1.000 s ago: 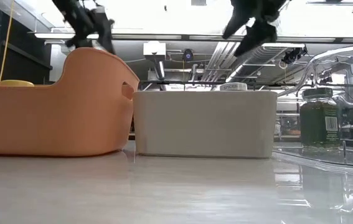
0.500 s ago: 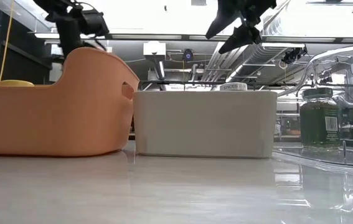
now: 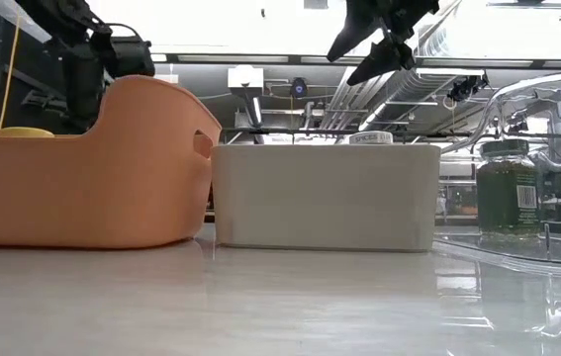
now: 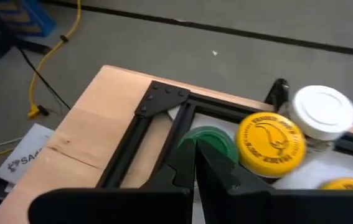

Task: Sort spices by type
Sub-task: Put the green seasoning bottle into the transparent bin

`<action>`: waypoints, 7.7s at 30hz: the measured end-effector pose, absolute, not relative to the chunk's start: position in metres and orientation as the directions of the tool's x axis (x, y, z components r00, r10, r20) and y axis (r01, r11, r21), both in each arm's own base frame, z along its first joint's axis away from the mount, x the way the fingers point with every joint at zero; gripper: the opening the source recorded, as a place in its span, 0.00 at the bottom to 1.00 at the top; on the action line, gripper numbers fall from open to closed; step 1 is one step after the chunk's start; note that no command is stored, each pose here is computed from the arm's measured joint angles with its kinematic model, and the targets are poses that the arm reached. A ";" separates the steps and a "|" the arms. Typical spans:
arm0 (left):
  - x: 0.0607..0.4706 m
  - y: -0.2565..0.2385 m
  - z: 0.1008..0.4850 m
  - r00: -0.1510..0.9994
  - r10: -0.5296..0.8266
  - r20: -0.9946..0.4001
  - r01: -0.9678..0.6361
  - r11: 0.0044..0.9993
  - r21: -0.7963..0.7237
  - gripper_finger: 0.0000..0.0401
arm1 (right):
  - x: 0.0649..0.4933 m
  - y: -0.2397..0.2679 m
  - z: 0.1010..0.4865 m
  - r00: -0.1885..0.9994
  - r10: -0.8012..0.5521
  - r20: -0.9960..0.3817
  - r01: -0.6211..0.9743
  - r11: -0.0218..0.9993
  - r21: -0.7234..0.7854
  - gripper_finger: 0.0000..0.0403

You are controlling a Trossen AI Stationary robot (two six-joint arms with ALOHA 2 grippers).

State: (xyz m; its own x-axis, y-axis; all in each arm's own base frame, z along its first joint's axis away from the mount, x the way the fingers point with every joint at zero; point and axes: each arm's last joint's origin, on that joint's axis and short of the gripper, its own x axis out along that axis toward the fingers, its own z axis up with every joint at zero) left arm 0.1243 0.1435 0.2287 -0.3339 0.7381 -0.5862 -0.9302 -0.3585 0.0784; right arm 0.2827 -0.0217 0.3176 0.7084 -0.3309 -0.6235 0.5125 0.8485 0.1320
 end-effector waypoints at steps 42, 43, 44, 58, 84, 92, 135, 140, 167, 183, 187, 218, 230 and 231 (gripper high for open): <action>0.130 0.162 0.189 -0.415 0.692 -0.592 -0.908 -0.356 0.220 0.00 | 0.286 -0.022 0.321 0.743 -0.320 -0.588 0.508 0.842 0.183 0.85; 0.132 0.160 0.188 -0.412 0.692 -0.592 -0.909 -0.352 0.222 0.00 | 0.286 -0.022 0.321 0.742 -0.320 -0.589 0.508 0.842 0.182 0.85; 0.133 0.157 0.188 -0.410 0.692 -0.594 -0.911 -0.347 0.224 0.00 | 0.286 -0.022 0.321 0.742 -0.320 -0.589 0.507 0.842 0.181 0.85; 0.158 0.116 0.185 -0.289 0.731 -0.619 -0.957 -0.240 0.164 0.00 | 0.286 -0.022 0.321 0.736 -0.342 -0.584 0.519 0.839 0.162 0.85; 0.262 0.063 0.177 0.416 0.746 -0.519 -0.904 0.279 -0.323 0.00 | 0.287 -0.039 0.325 0.745 -0.387 -0.543 0.553 0.814 0.179 0.85; 0.322 0.081 0.166 0.568 0.690 -0.449 -0.820 0.431 -0.376 0.00 | 0.287 -0.039 0.326 0.747 -0.388 -0.540 0.550 0.817 0.175 0.85; 0.223 0.048 0.430 0.954 0.291 -0.071 -0.300 0.933 -0.199 0.00 | 0.298 -0.096 0.255 0.515 -0.145 -0.845 -0.006 0.985 -0.172 0.85; 0.219 0.036 0.432 0.957 0.283 -0.064 -0.290 0.931 -0.219 0.00 | 0.305 -0.100 0.243 0.481 -0.177 -0.859 -0.049 0.973 -0.228 0.85; 0.216 0.021 0.435 0.973 0.225 -0.056 -0.231 0.958 -0.168 0.00 | 0.323 -0.105 0.207 0.415 -0.158 -0.896 0.049 0.987 -0.151 0.48; 0.189 0.033 0.440 0.948 0.311 -0.065 -0.313 0.949 -0.035 0.00 | 0.225 -0.046 0.320 0.528 -0.152 -0.836 0.342 0.939 0.046 0.48; 0.189 0.037 0.440 0.941 0.331 -0.069 -0.334 0.942 -0.028 0.00 | 0.204 -0.011 0.330 0.528 -0.074 -0.846 0.326 0.937 0.122 0.48; 0.189 0.040 0.439 0.936 0.344 -0.077 -0.348 0.937 -0.035 0.00 | 0.234 0.031 0.234 0.198 -0.163 -0.966 0.137 0.981 -0.138 0.48; 0.188 0.040 0.438 0.934 0.347 -0.090 -0.351 0.936 -0.033 0.00 | 0.229 0.031 0.211 0.191 -0.144 -0.971 0.205 0.973 -0.105 0.48; 0.188 0.040 0.438 0.934 0.347 -0.091 -0.351 0.936 -0.033 0.00 | 0.229 0.030 0.210 0.197 -0.154 -0.968 0.211 0.971 -0.112 0.48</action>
State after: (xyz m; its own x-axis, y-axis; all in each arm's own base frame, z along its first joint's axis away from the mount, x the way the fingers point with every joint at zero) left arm 0.1884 0.0401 0.4375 0.9336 0.3466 -0.0907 -0.3507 0.9359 -0.0328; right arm 0.2291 0.0305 0.2105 0.1967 -0.1540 -0.9683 0.2113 0.9710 -0.1115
